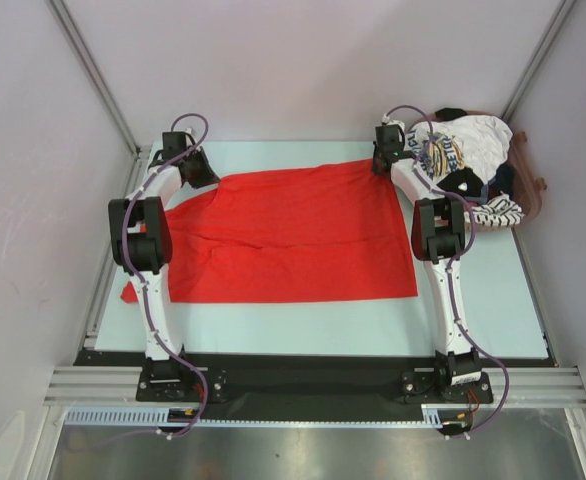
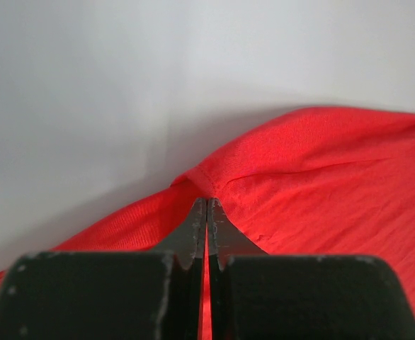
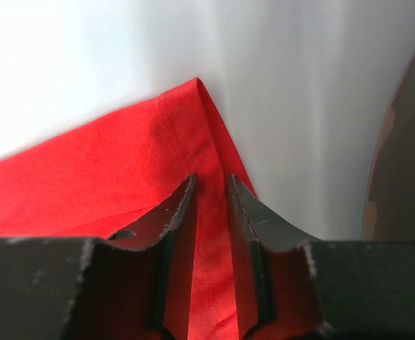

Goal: Fold and stack the tank tops
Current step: Fold the tank top

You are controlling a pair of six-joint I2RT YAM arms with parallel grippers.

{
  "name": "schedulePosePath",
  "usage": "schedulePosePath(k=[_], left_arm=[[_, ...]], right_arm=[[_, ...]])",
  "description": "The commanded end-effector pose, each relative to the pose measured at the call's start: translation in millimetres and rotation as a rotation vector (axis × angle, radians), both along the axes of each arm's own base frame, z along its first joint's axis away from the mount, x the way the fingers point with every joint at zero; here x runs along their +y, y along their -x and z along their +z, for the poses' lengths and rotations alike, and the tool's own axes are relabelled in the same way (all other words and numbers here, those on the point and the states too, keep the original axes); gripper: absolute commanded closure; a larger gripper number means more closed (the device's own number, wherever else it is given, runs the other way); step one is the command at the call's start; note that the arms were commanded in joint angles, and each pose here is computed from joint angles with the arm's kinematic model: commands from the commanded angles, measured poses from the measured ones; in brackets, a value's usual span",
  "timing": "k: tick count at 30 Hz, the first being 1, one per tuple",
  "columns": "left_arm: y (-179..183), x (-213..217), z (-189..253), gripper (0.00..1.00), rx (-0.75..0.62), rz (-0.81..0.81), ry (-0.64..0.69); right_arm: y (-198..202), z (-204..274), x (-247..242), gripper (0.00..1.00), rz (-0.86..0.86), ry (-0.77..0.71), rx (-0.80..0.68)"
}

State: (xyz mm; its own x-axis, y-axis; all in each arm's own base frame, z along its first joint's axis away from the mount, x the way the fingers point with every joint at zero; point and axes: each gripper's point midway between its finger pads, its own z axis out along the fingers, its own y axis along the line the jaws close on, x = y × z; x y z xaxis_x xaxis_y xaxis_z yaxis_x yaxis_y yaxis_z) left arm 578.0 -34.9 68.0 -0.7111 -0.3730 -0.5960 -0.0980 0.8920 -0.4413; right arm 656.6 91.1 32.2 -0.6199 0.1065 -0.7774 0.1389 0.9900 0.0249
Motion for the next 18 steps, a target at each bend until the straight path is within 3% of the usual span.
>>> schedulePosePath(k=[1,6,9,12,15,17,18], left_arm=[[-10.2,-3.6,32.1,1.0,-0.077,-0.021,-0.006],[-10.5,-3.6,31.0,1.0,-0.076,-0.022,-0.007],[-10.3,-4.9,30.2,1.0,-0.075,-0.027,-0.005],[-10.5,-3.5,31.3,1.0,-0.076,-0.024,-0.009],[-9.8,-4.9,31.0,1.0,-0.074,-0.028,-0.006],[-9.9,-4.6,30.9,1.0,-0.074,-0.028,-0.009],[-9.8,-4.8,31.0,1.0,-0.074,-0.029,-0.008]], right_arm=[[-9.7,24.8,1.1,0.71,0.001,0.055,-0.063],[-9.7,29.0,7.6,0.77,0.014,0.081,-0.074],[-9.8,29.4,8.0,0.73,0.017,0.093,-0.076],[-10.7,30.7,5.9,0.8,0.011,0.091,-0.08],[-10.3,32.5,8.1,0.81,0.013,0.095,-0.083],[-10.3,32.7,6.4,0.9,0.007,0.102,-0.084],[-10.0,33.4,4.5,0.9,-0.001,0.109,-0.084]])
